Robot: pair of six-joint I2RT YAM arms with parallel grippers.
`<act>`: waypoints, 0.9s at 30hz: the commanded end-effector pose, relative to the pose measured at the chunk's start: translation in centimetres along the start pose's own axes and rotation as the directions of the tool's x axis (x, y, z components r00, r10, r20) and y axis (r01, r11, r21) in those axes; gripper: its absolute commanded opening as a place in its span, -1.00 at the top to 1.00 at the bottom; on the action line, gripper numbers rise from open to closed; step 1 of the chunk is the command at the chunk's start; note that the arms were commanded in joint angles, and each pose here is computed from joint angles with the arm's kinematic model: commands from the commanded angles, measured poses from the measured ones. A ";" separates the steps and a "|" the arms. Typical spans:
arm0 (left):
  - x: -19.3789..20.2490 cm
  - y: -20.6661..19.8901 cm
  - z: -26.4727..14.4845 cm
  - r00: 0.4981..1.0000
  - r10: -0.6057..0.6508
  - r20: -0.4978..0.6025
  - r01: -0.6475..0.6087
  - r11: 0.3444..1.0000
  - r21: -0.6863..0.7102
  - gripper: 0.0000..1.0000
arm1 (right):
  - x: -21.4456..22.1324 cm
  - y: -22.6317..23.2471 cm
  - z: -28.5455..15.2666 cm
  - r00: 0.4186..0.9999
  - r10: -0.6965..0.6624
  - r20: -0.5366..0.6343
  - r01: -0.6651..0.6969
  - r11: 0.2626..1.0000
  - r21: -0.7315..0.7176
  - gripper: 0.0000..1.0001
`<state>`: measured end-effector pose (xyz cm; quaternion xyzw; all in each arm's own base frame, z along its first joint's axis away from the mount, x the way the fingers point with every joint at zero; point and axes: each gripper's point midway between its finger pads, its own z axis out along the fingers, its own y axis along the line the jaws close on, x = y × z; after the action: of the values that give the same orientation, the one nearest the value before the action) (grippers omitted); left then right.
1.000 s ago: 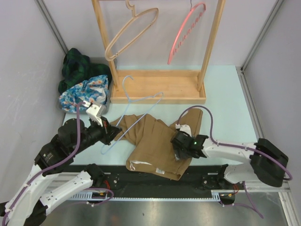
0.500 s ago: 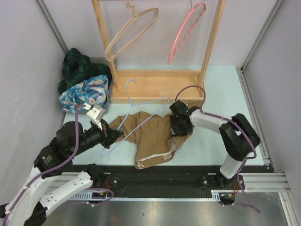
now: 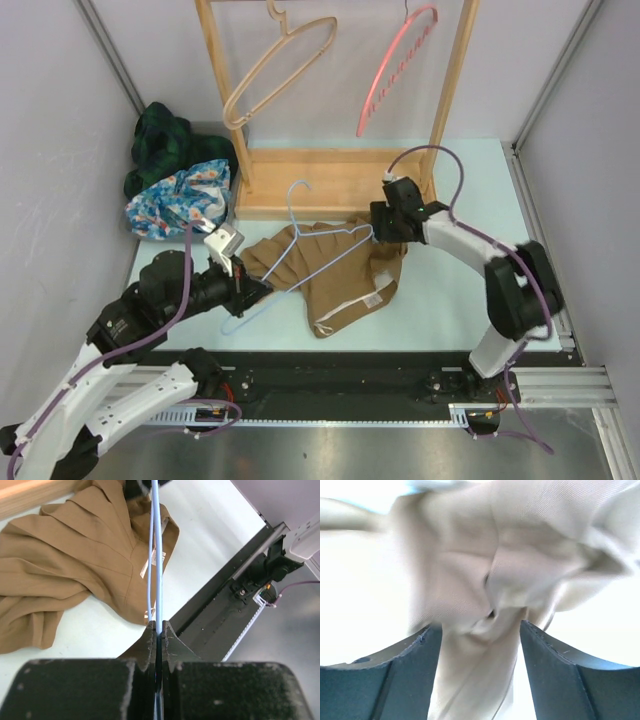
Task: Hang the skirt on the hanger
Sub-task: Locate the hanging ribbon on the skirt
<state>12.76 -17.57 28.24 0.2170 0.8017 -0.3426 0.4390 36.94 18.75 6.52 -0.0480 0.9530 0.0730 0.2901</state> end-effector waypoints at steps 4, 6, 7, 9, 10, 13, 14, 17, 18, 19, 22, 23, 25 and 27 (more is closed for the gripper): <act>1.0 -1.3 1.2 1.000 0.011 -0.018 -0.010 0.995 0.098 1.00 | -2.9 2.2 -12.9 0.978 0.031 0.205 0.005 0.984 -0.177 -0.34; 1.1 -0.8 1.6 1.000 0.004 -0.021 -0.003 0.997 0.074 1.00 | -1.2 3.3 -14.5 0.978 -0.022 0.205 0.065 0.976 -0.207 -0.26; 1.2 -0.4 1.8 1.000 0.000 -0.021 0.001 0.999 0.054 1.00 | 0.6 5.0 -15.1 0.979 -0.083 0.184 0.125 0.966 -0.228 -0.09; 1.3 0.4 2.1 1.000 -0.018 -0.026 0.018 1.000 0.008 1.00 | 3.4 5.9 -15.1 0.975 -0.154 0.162 0.184 0.964 -0.191 0.03; 1.4 1.0 2.3 0.999 -0.023 -0.027 0.022 0.999 -0.024 1.00 | 5.5 6.3 -15.3 0.964 -0.218 0.150 0.239 0.961 -0.138 0.16; 1.7 1.3 2.5 0.999 -0.043 -0.027 0.042 0.998 -0.036 1.00 | 9.7 6.3 -14.6 0.968 -0.236 0.090 0.246 0.962 -0.120 0.40; 1.9 1.2 2.6 0.998 -0.051 -0.029 0.050 0.998 -0.032 1.00 | 10.4 6.4 -14.6 0.974 -0.212 0.080 0.220 0.968 -0.120 0.42; 2.6 1.9 2.4 0.997 -0.071 -0.039 0.069 0.995 -0.069 1.00 | 12.6 6.4 -14.8 0.974 -0.214 0.071 0.222 0.966 -0.131 0.46; 3.0 2.2 2.3 0.996 -0.081 -0.048 0.077 0.993 -0.086 1.00 | 13.0 6.5 -14.9 0.977 -0.200 0.066 0.208 0.969 -0.135 0.47; 3.0 2.7 2.2 0.996 -0.083 -0.042 0.078 0.991 -0.112 1.00 | 13.6 6.4 -14.9 0.977 -0.203 0.061 0.210 0.968 -0.140 0.47; 2.9 3.1 2.0 0.995 -0.097 -0.030 0.092 0.986 -0.140 1.00 | 14.9 5.9 -14.1 0.976 -0.216 0.037 0.219 0.969 -0.113 0.47; 2.9 3.2 2.1 0.995 -0.100 -0.030 0.095 0.984 -0.149 1.00 | 15.2 5.6 -13.6 0.974 -0.224 0.029 0.226 0.969 -0.099 0.47; 2.9 3.4 2.1 0.994 -0.108 -0.030 0.102 0.982 -0.161 1.00 | 15.2 5.3 -12.8 0.974 -0.223 0.033 0.225 0.971 -0.083 0.47; 2.9 3.5 2.0 0.994 -0.108 -0.028 0.102 0.981 -0.165 1.00 | 15.4 4.6 -11.7 0.976 -0.215 0.018 0.216 0.975 -0.050 0.49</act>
<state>14.14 -16.76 23.22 0.1648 0.8468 -0.2962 0.4100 15.71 21.27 9.12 -0.1923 0.9351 0.0894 0.2840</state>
